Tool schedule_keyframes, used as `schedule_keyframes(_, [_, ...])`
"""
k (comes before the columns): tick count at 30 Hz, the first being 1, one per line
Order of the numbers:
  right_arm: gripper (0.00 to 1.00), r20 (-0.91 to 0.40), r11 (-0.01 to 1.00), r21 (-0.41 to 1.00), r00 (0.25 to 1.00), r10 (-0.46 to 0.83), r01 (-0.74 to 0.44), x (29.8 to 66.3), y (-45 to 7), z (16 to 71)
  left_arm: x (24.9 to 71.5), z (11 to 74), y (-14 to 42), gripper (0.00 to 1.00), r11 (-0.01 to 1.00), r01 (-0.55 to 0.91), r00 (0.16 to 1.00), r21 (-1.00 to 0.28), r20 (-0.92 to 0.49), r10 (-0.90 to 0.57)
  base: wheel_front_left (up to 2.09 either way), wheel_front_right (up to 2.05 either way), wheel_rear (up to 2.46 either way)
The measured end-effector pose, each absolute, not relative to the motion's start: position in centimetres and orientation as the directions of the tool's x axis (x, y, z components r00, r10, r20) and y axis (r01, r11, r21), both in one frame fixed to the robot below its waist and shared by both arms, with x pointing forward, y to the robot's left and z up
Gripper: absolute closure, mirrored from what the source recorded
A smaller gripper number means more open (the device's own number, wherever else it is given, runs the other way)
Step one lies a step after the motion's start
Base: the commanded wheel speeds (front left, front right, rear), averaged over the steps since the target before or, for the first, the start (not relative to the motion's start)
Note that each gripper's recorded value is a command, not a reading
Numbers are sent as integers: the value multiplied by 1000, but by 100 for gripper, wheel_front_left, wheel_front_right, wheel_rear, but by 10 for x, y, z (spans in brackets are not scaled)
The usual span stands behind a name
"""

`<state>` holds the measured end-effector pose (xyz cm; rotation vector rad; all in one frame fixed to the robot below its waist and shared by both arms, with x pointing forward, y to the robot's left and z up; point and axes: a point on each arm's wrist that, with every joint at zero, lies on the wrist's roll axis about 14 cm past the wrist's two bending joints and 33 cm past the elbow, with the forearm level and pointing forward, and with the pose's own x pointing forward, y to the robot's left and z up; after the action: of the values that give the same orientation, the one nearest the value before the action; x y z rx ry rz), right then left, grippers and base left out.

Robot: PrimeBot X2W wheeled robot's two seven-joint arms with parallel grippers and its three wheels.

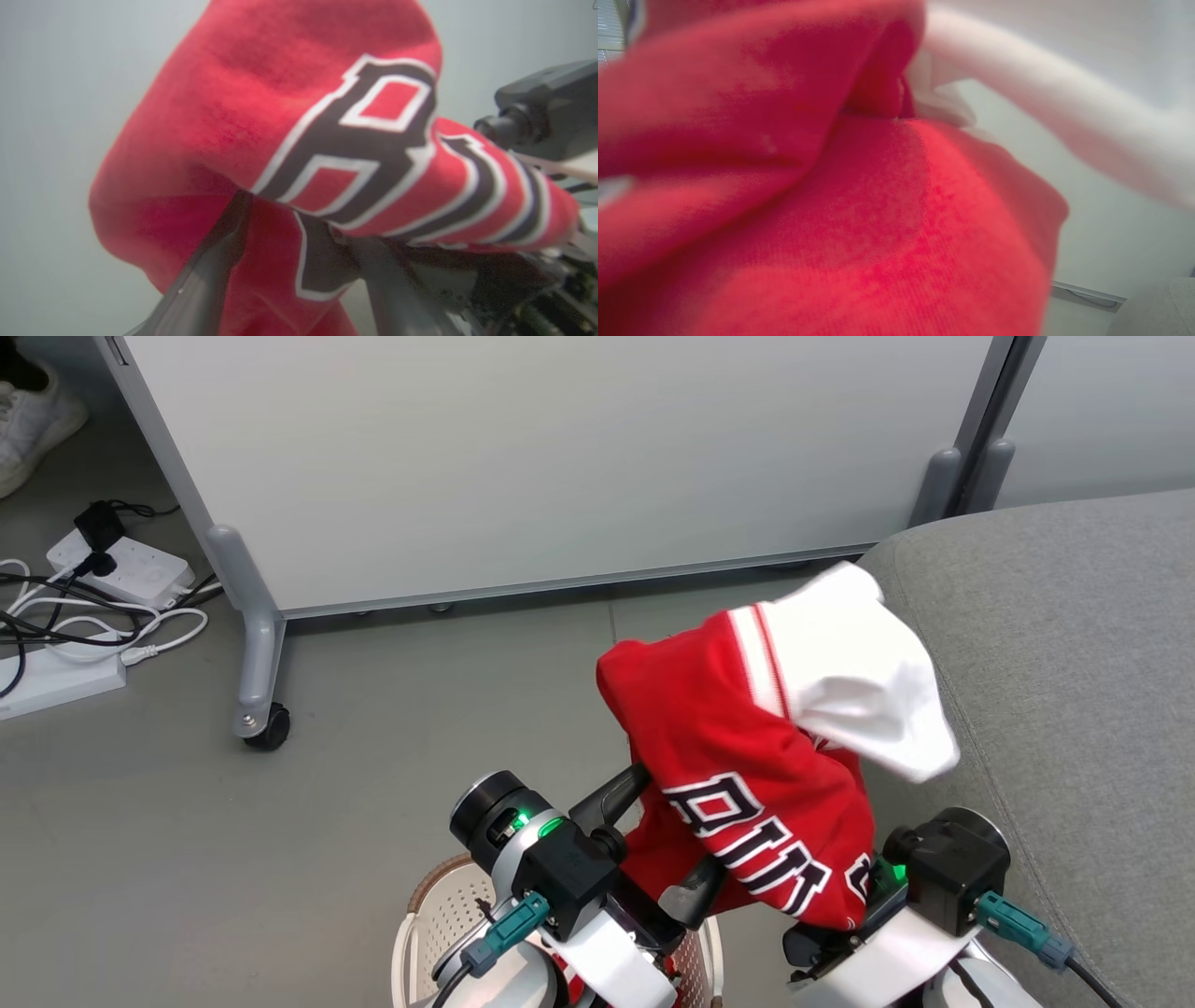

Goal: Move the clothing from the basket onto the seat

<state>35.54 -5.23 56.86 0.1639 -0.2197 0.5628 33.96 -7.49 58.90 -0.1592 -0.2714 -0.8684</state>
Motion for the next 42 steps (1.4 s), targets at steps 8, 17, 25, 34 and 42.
schedule_keyframes(8, [100,263,865,128,857,442,-486,361,-70,571,349,583,-68,0,672,740,650,-23,281,-706,0,0,0])
schedule_keyframes(17, [100,274,903,171,899,341,-395,370,-100,573,361,571,-49,0,726,688,707,-21,247,-663,0,0,0])
schedule_keyframes(25, [100,255,935,178,932,258,-308,376,-131,566,367,568,-35,0,758,651,739,-21,242,-628,0,0,0])
schedule_keyframes(34, [100,237,954,243,964,118,-177,373,-170,557,361,544,-25,0,775,631,767,-40,179,-616,0,0,0])
schedule_keyframes(42, [100,194,959,260,979,64,-114,361,-183,541,346,509,-12,0,789,607,795,-96,87,-601,0,0,0])
